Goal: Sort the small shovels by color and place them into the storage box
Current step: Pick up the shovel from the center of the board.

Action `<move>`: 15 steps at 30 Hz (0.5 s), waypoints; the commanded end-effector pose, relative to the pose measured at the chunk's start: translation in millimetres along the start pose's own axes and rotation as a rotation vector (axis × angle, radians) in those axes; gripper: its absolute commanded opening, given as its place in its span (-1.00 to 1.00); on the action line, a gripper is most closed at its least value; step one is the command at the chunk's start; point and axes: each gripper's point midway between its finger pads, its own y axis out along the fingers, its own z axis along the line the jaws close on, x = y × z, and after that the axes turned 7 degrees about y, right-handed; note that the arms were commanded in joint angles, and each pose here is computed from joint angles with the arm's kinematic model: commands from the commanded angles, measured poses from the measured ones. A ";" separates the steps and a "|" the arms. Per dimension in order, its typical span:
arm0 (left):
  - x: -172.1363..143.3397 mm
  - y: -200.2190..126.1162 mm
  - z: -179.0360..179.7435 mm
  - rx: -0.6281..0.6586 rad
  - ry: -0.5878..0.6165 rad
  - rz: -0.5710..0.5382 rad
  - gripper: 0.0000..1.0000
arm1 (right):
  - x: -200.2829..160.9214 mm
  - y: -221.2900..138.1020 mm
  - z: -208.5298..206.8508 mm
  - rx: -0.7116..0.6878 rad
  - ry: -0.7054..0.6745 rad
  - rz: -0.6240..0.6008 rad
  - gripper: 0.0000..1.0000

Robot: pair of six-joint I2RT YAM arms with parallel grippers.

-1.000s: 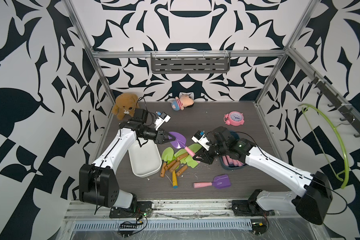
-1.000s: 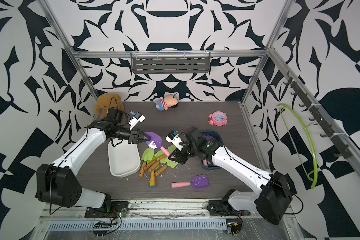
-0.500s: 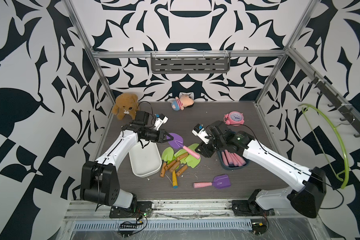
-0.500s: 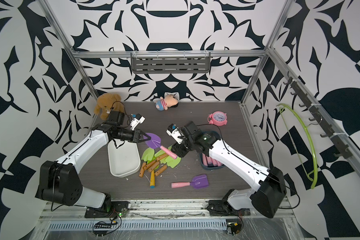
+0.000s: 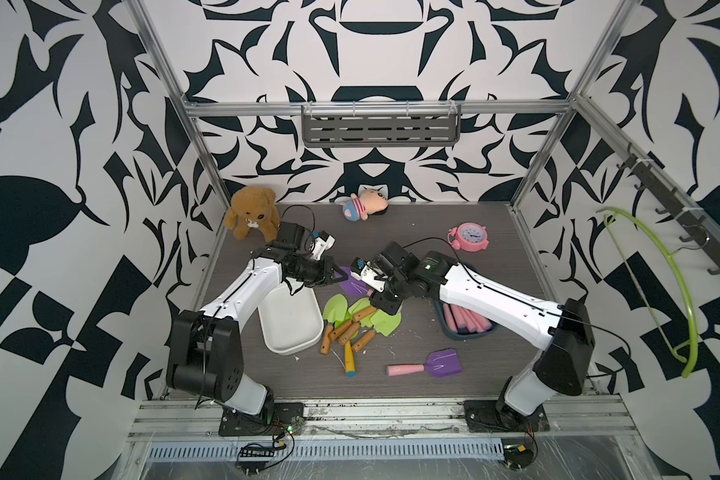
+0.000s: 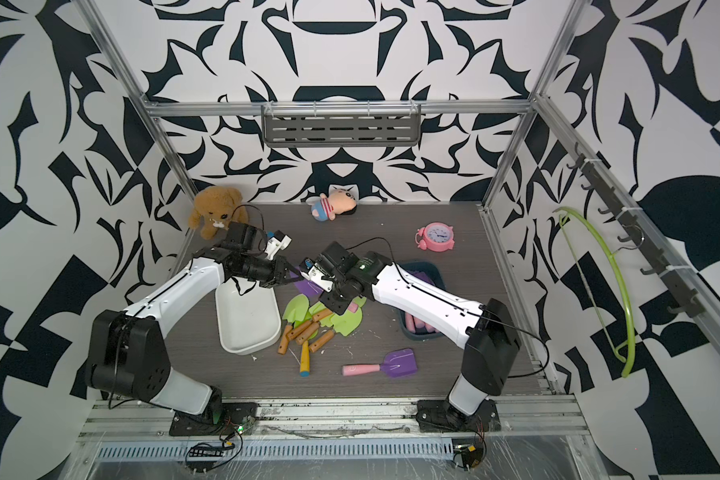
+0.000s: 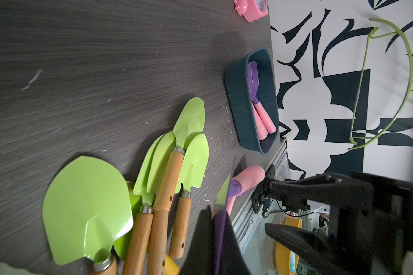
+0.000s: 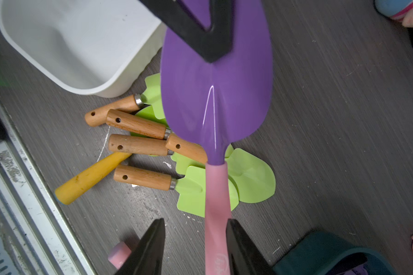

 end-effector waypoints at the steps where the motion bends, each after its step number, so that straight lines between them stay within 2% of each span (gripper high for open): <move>1: 1.1 0.5 -9.9 -0.050 0.019 -0.004 -1.00 | 16.9 -10.2 -5.2 -0.031 -0.037 -0.037 -0.06; 6: -0.2 -0.4 -18.7 -0.094 0.036 -0.009 -1.00 | 20.1 -2.0 -13.1 -0.067 -0.035 -0.015 -0.06; 9: -0.8 -1.4 -23.8 -0.122 0.049 -0.012 -1.00 | 20.7 0.5 -16.0 -0.071 -0.024 -0.001 -0.18; 12: -1.2 -2.2 -26.5 -0.135 0.057 -0.015 -1.00 | 18.2 1.7 -20.4 -0.074 -0.006 0.019 -0.58; 14: -0.4 -2.4 -27.9 -0.137 0.060 -0.015 -1.00 | 15.1 0.5 -21.8 -0.071 0.003 0.029 -0.93; 15: -0.3 -2.5 -28.3 -0.140 0.061 -0.016 -1.00 | 14.4 -0.5 -23.6 -0.076 0.010 0.028 -1.00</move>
